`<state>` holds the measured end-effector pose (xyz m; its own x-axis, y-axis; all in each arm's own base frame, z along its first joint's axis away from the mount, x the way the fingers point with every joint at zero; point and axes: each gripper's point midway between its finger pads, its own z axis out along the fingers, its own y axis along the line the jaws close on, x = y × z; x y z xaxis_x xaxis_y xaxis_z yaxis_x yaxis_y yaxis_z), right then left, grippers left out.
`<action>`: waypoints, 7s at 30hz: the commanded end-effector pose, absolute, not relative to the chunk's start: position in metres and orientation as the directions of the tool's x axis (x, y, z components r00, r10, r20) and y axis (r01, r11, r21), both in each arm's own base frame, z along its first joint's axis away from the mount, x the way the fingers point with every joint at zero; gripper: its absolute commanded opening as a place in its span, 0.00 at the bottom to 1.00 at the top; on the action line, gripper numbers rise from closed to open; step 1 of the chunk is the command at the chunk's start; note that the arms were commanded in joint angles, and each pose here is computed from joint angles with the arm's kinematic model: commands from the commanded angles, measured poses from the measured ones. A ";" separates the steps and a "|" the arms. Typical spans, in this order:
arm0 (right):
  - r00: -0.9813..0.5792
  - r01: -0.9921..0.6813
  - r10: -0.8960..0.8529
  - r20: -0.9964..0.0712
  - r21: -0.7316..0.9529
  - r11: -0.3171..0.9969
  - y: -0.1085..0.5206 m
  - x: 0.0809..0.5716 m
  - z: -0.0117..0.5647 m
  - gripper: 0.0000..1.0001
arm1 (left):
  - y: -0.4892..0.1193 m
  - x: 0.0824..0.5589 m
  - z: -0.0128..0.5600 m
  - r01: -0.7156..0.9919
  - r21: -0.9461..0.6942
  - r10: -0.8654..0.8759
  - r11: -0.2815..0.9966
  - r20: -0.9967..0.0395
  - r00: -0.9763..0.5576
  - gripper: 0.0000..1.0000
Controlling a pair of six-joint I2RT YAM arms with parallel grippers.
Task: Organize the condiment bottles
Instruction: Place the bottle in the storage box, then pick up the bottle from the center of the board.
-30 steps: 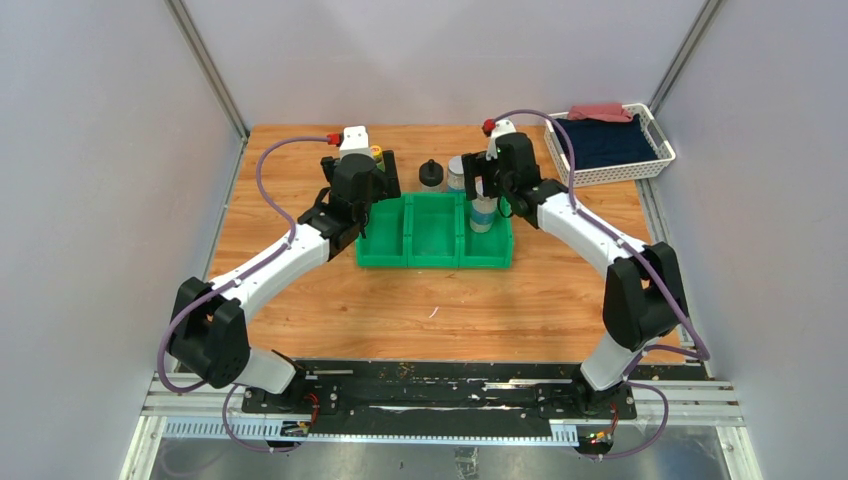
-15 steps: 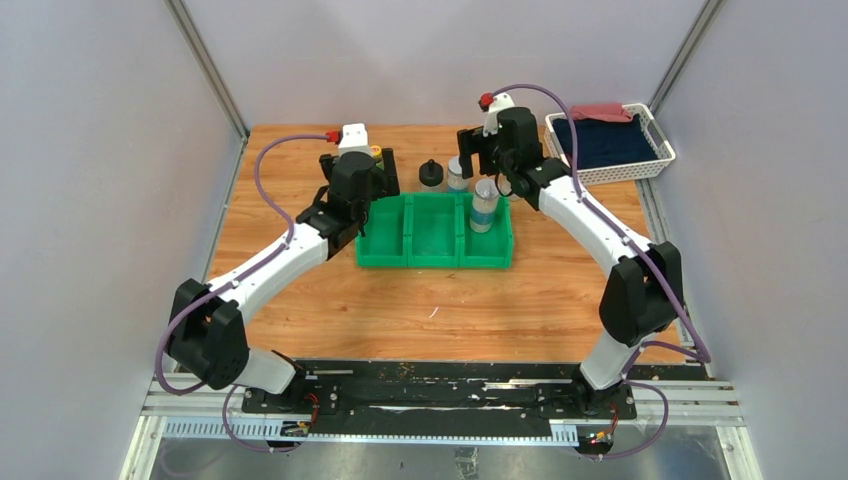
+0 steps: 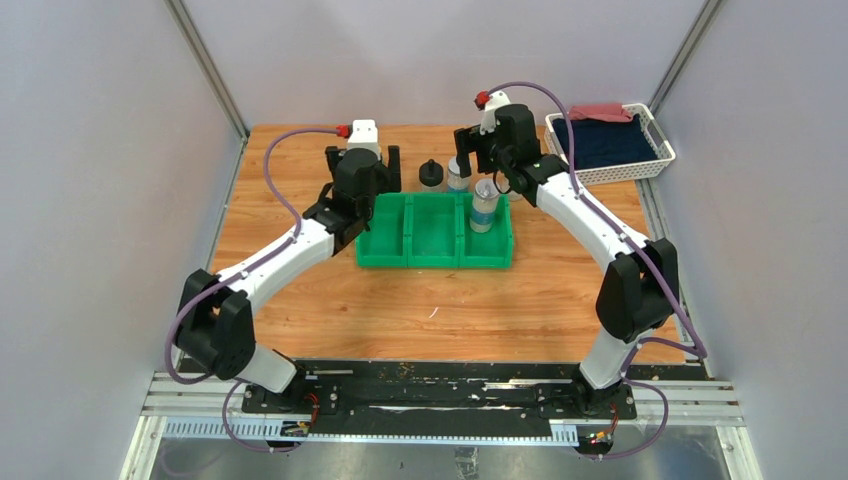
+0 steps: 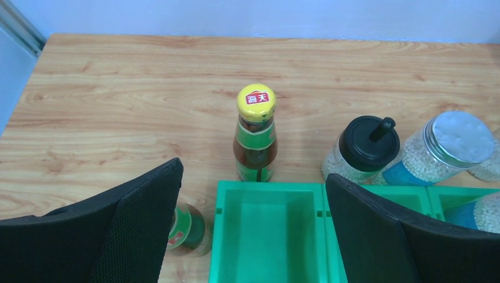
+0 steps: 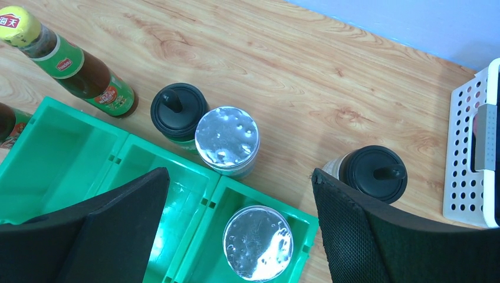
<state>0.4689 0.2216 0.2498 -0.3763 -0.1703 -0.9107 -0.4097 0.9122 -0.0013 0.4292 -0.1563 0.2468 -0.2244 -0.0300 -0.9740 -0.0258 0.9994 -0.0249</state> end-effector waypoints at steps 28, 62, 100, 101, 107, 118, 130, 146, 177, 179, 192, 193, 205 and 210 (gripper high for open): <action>-0.287 -0.437 -0.162 -0.944 -0.022 0.899 0.224 0.462 0.285 0.94 | -0.154 0.446 0.271 0.039 -0.049 -0.039 0.998 -0.976 -0.214 1.00; -0.256 -0.473 -0.142 -0.956 -0.004 0.881 0.227 0.450 0.294 0.94 | -0.091 0.402 0.242 -0.153 -0.199 -0.229 0.968 -0.949 -0.216 1.00; -0.281 -0.457 -0.157 -0.947 -0.012 0.889 0.225 0.458 0.278 0.95 | -0.160 0.468 0.238 0.142 -0.073 -0.034 0.987 -0.964 -0.264 1.00; -0.280 -0.457 -0.157 -0.947 -0.012 0.889 0.226 0.459 0.279 0.95 | -0.160 0.469 0.238 0.145 -0.073 -0.033 0.987 -0.965 -0.262 1.00; -0.284 -0.455 -0.158 -0.946 -0.012 0.891 0.225 0.461 0.276 0.95 | -0.167 0.480 0.236 0.164 -0.060 -0.016 0.985 -0.966 -0.258 0.99; -0.293 -0.448 -0.158 -0.943 -0.011 0.894 0.222 0.467 0.270 0.95 | -0.174 0.499 0.229 0.172 -0.036 0.011 0.984 -0.964 -0.264 0.99; -0.308 -0.443 -0.161 -0.938 -0.008 0.896 0.220 0.474 0.261 0.95 | -0.176 0.512 0.220 0.157 -0.025 0.019 0.987 -0.964 -0.267 0.98; -0.322 -0.435 -0.163 -0.933 -0.007 0.900 0.217 0.481 0.253 0.95 | -0.173 0.521 0.212 0.120 -0.018 0.015 0.993 -0.965 -0.263 0.97; -0.318 -0.437 -0.192 -0.928 -0.036 0.899 0.213 0.482 0.251 0.94 | -0.159 0.530 0.206 0.076 -0.036 -0.015 0.996 -0.967 -0.256 0.85; -0.319 -0.436 -0.193 -0.928 -0.037 0.899 0.212 0.482 0.251 0.94 | -0.159 0.531 0.206 0.075 -0.039 -0.019 0.996 -0.967 -0.255 0.84; -0.321 -0.434 -0.193 -0.927 -0.037 0.900 0.211 0.481 0.249 0.94 | -0.155 0.529 0.202 0.053 -0.029 -0.015 0.998 -0.966 -0.260 0.75; -0.320 -0.434 -0.193 -0.928 -0.037 0.900 0.211 0.481 0.250 0.94 | -0.154 0.529 0.202 0.050 -0.026 -0.012 0.998 -0.965 -0.260 0.74; -0.318 -0.435 -0.192 -0.928 -0.037 0.900 0.212 0.481 0.251 0.94 | -0.147 0.531 0.191 0.022 0.018 0.023 1.000 -0.961 -0.276 0.71; -0.318 -0.436 -0.192 -0.929 -0.037 0.899 0.212 0.481 0.251 0.94 | -0.145 0.532 0.191 0.014 0.020 0.023 1.000 -0.961 -0.274 0.70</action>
<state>0.4764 0.2181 0.2470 -0.3266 -0.1908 -0.9257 -0.4461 0.8946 -0.0270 0.5264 -0.1514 0.1911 -0.2908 0.0178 -0.9566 0.0387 0.9992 0.0069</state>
